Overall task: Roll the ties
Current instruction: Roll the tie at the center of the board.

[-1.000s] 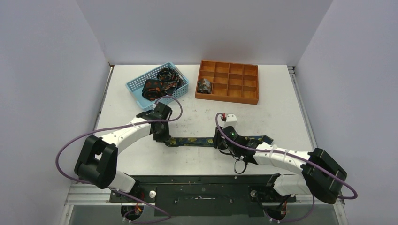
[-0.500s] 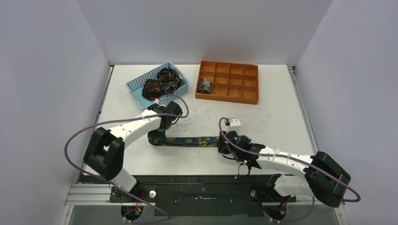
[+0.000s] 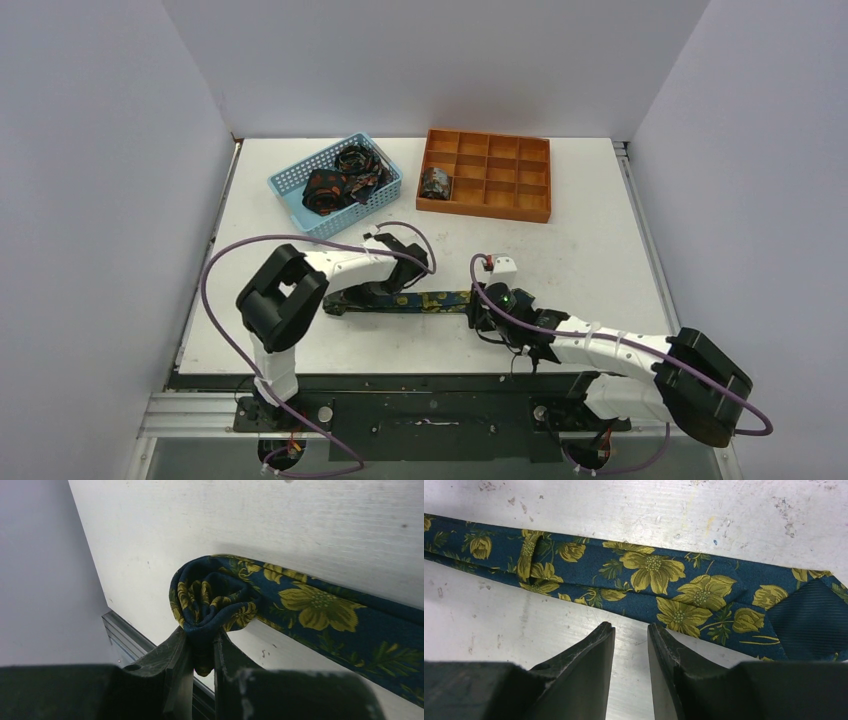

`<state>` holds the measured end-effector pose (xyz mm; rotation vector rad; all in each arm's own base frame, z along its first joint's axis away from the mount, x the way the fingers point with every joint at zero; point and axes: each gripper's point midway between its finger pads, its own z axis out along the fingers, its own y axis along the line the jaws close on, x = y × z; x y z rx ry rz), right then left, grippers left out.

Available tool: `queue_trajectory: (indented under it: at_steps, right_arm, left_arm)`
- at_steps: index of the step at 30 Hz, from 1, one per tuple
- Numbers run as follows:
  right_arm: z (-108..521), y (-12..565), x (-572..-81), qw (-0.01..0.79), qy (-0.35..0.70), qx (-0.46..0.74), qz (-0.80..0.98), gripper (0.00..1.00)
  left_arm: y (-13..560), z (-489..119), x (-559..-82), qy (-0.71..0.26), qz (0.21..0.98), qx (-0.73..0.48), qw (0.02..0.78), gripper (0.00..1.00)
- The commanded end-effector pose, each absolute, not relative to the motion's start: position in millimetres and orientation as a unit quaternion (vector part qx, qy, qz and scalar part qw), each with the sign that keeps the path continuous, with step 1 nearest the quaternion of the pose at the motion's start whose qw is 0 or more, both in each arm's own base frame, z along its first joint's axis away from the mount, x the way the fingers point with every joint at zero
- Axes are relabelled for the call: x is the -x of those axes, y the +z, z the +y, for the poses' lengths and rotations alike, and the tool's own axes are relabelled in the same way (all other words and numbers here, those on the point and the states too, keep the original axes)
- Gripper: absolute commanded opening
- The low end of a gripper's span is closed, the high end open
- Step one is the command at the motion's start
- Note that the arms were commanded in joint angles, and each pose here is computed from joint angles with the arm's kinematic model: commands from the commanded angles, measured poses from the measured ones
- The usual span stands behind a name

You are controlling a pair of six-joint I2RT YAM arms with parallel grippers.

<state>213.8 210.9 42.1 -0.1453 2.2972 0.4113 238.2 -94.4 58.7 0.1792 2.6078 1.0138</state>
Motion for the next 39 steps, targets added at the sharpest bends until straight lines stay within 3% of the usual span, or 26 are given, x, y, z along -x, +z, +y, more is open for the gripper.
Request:
queue_trajectory:
  at_steps: [1, 14, 23, 28, 36, 39]
  right_arm:
    - [209.6, 51.0, -216.4, 0.409, 0.167, 0.045, 0.896, 0.32]
    - [209.4, 52.0, -215.6, 0.413, 0.173, 0.045, 0.893, 0.33]
    - [217.7, 74.8, -216.1, 0.434, 0.210, 0.057, 0.874, 0.40]
    - [243.7, 106.7, -214.8, 0.442, 0.278, 0.085, 0.849, 0.53]
    - [335.6, 151.4, -206.5, 0.417, 0.350, 0.180, 0.819, 0.52]
    - [375.6, 151.5, -206.1, 0.414, 0.335, 0.207, 0.820, 0.51]
  left_arm:
    - [59.5, -118.3, -244.9, 0.345, 0.917, -0.052, 0.193, 0.03]
    - [47.2, -170.8, -237.4, 0.260, 0.942, -0.079, 0.196, 0.68]
    - [108.2, -182.6, -241.6, 0.168, 0.949, -0.045, 0.262, 0.96]
    - [150.4, -175.8, -241.0, 0.081, 0.946, -0.003, 0.314, 0.96]
    - [188.0, -122.1, -248.8, -0.158, 0.891, 0.138, 0.402, 0.99]
    - [202.0, -95.8, -245.3, -0.184, 0.856, 0.166, 0.455, 1.00]
